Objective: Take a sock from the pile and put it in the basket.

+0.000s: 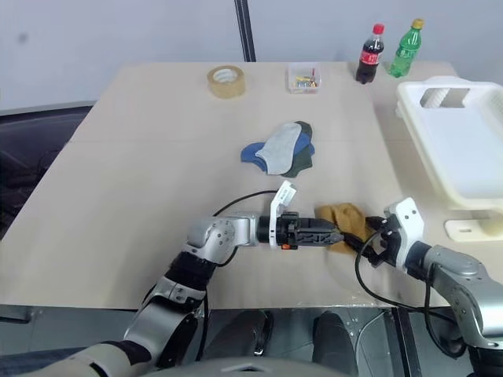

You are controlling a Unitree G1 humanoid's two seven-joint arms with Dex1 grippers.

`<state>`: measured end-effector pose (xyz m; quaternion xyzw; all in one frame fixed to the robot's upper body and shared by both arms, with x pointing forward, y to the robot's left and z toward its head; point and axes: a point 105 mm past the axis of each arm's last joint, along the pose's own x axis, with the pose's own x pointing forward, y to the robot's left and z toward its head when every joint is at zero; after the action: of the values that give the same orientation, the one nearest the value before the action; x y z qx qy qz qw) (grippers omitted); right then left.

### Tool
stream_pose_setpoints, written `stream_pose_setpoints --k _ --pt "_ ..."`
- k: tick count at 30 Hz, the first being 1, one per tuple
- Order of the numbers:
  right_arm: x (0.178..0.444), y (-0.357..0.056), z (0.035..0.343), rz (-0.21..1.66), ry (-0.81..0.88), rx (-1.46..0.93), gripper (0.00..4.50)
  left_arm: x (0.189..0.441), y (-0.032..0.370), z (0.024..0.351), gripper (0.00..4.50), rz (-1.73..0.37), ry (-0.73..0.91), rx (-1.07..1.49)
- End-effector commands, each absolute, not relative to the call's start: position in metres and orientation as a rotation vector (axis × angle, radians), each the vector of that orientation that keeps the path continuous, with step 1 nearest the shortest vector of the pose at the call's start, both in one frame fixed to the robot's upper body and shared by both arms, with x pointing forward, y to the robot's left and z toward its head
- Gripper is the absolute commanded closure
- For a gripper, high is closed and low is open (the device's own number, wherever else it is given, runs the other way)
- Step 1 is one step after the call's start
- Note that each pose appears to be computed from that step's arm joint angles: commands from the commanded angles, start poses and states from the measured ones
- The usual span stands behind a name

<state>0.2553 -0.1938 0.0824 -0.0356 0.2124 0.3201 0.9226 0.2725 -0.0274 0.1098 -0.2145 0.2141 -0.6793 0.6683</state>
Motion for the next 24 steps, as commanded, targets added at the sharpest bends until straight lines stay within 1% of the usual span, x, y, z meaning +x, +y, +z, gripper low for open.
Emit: stream_pose_setpoints --k 1,2,3,4,5,6,7,8,10,11,12,18,22,24 --pt "0.244 -0.186 0.064 0.71 0.517 -0.088 0.6 0.272 -0.022 0.12 0.0 -1.536 0.328 -0.273" --pt "0.244 -0.185 0.062 0.719 0.522 -0.089 0.7 0.276 -0.019 0.12 0.0 -1.504 0.298 -0.221" --pt "0.243 -0.183 0.061 0.727 0.524 -0.088 1.0 0.28 -0.015 0.122 0.0 -1.481 0.277 -0.195" --pt "0.242 -0.181 0.061 0.739 0.528 -0.083 1.57 0.282 -0.012 0.124 0.0 -1.466 0.246 -0.157" --pt "0.242 -0.18 0.06 0.749 0.531 -0.083 1.99 0.283 -0.009 0.125 0.0 -1.456 0.223 -0.114" --pt "0.242 -0.179 0.06 0.757 0.534 -0.088 2.54 0.284 -0.006 0.123 0.0 -1.448 0.213 -0.071" --pt "0.244 -0.179 0.059 0.76 0.535 -0.092 2.9 0.282 -0.003 0.121 0.0 -1.444 0.199 -0.029" --pt "0.245 -0.179 0.058 0.759 0.536 -0.095 3.46 0.28 -0.001 0.121 0.0 -1.444 0.193 -0.014" --pt "0.248 -0.179 0.057 0.759 0.534 -0.097 4.0 0.277 0.002 0.119 0.0 -1.447 0.185 0.003" --pt "0.248 -0.179 0.057 0.76 0.534 -0.097 4.4 0.276 0.003 0.118 0.0 -1.448 0.182 0.01" --pt "0.249 -0.179 0.057 0.761 0.533 -0.098 4.46 0.275 0.003 0.118 0.0 -1.447 0.176 0.014" --pt "0.249 -0.176 0.059 0.786 0.531 -0.097 4.46 0.277 0.005 0.126 0.0 -1.419 0.096 0.035" --pt "0.251 -0.174 0.076 0.812 0.486 -0.093 4.46 0.28 0.006 0.133 0.0 -1.404 0.051 0.048" --pt "0.257 -0.179 0.091 0.803 0.452 -0.103 4.46 0.289 0.007 0.144 0.0 -1.36 -0.016 0.039"
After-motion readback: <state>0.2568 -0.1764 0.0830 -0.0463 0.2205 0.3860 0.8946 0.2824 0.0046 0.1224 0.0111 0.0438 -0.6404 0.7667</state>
